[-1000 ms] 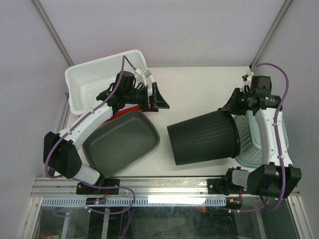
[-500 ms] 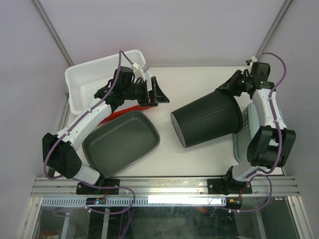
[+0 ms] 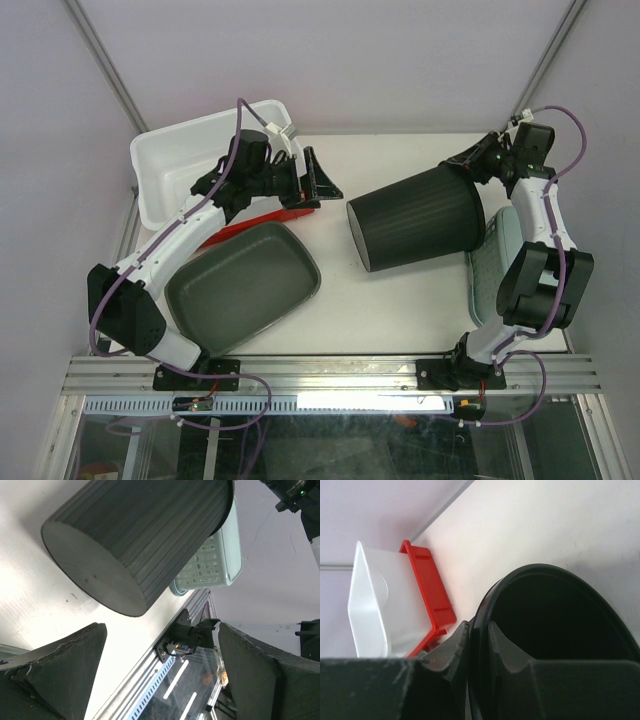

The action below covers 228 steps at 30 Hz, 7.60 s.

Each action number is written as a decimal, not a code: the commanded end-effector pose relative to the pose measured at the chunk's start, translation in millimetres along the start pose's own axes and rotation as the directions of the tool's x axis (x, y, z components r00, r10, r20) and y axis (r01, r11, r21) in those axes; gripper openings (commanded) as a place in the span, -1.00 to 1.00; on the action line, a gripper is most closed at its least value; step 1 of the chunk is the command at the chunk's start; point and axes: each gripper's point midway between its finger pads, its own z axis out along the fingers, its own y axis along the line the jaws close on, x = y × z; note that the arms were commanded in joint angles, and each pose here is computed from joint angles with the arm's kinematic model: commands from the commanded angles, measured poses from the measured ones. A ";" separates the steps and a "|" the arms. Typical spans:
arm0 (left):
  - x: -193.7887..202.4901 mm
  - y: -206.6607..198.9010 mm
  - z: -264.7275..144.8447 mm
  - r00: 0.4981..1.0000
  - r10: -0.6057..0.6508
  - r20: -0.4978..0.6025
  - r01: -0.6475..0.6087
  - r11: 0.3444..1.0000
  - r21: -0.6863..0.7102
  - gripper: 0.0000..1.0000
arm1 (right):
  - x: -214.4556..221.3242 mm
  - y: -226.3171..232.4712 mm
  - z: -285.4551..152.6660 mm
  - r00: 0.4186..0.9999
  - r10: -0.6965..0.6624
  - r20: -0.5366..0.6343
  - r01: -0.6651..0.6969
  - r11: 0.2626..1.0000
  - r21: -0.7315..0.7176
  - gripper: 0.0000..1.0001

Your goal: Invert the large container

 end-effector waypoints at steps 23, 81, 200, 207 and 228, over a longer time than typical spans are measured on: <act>-10.7 -20.5 63.2 1.000 -0.001 0.009 0.000 0.991 0.131 0.98 | 14.1 23.3 4.7 0.993 0.121 -0.001 -0.119 0.976 -0.183 -1.00; 30.8 -1.9 37.3 0.993 -0.091 -0.077 0.095 0.994 0.051 0.98 | 68.3 20.4 -36.6 0.924 -0.329 -0.196 0.333 0.943 -0.012 -0.58; -193.3 28.5 -159.0 0.825 0.316 0.468 -0.065 0.876 -0.478 0.98 | 241.2 230.6 -106.4 0.499 -0.866 -0.041 0.694 0.428 -0.579 0.59; -188.8 41.2 -159.3 0.842 0.277 0.463 -0.034 0.883 -0.467 0.98 | 221.1 173.3 -34.3 0.487 -0.855 -0.179 0.807 0.519 -0.282 0.54; -174.7 48.1 -152.2 0.855 0.263 0.447 -0.043 0.895 -0.444 0.98 | 85.8 144.8 38.6 0.665 -0.747 -0.004 0.729 0.648 0.222 0.77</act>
